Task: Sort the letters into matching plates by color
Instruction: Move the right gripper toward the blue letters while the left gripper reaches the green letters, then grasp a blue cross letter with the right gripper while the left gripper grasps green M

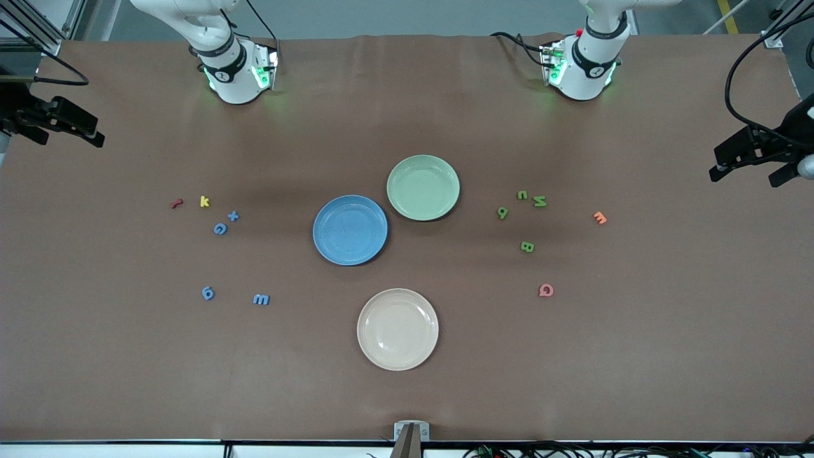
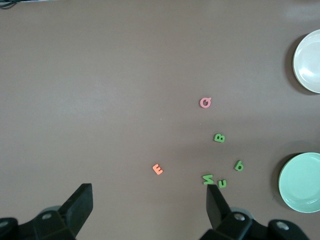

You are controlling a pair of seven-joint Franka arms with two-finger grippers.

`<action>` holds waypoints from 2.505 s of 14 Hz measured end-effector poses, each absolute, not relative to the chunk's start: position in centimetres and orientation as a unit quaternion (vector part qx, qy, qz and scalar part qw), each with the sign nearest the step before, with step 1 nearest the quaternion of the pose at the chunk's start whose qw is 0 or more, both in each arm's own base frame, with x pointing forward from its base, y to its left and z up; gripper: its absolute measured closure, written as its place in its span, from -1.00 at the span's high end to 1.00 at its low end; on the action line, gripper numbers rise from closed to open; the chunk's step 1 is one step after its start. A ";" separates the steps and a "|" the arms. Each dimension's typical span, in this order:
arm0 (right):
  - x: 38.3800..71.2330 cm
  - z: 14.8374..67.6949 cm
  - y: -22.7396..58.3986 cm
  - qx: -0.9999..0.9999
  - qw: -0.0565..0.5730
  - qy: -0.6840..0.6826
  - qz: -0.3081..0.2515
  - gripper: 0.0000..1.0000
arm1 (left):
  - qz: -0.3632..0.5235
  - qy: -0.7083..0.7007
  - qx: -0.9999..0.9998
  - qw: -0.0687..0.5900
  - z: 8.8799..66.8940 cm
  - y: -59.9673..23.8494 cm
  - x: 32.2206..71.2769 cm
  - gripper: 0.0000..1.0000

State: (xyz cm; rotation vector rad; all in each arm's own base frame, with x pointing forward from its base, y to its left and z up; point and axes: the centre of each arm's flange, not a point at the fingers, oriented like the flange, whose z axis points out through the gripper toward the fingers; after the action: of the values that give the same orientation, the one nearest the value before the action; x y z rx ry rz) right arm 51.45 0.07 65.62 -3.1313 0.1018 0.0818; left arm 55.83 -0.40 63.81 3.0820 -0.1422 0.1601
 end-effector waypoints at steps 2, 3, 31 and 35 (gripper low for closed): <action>51.5 65.7 0.1 -0.999 0.002 0.025 0.026 1.00 | 0.051 -0.047 0.997 0.026 63.8 -0.4 55.8 1.00; 51.5 65.7 0.1 -0.999 0.002 0.019 0.025 1.00 | 0.051 -0.047 0.997 0.026 63.8 -0.4 55.8 1.00; 52.7 36.0 0.3 -0.992 -0.001 0.098 0.083 0.39 | -0.040 0.035 0.998 0.018 26.6 -16.9 47.6 1.00; 49.0 29.7 0.9 -0.994 0.002 0.106 0.031 0.39 | -0.039 0.031 0.999 0.020 23.5 -16.8 46.0 1.00</action>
State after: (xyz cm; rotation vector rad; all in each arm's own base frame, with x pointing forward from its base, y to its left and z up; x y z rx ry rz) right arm 49.00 0.88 29.69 -3.1176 0.3323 0.0963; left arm 45.97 -16.82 23.52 3.0976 0.0967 -0.1217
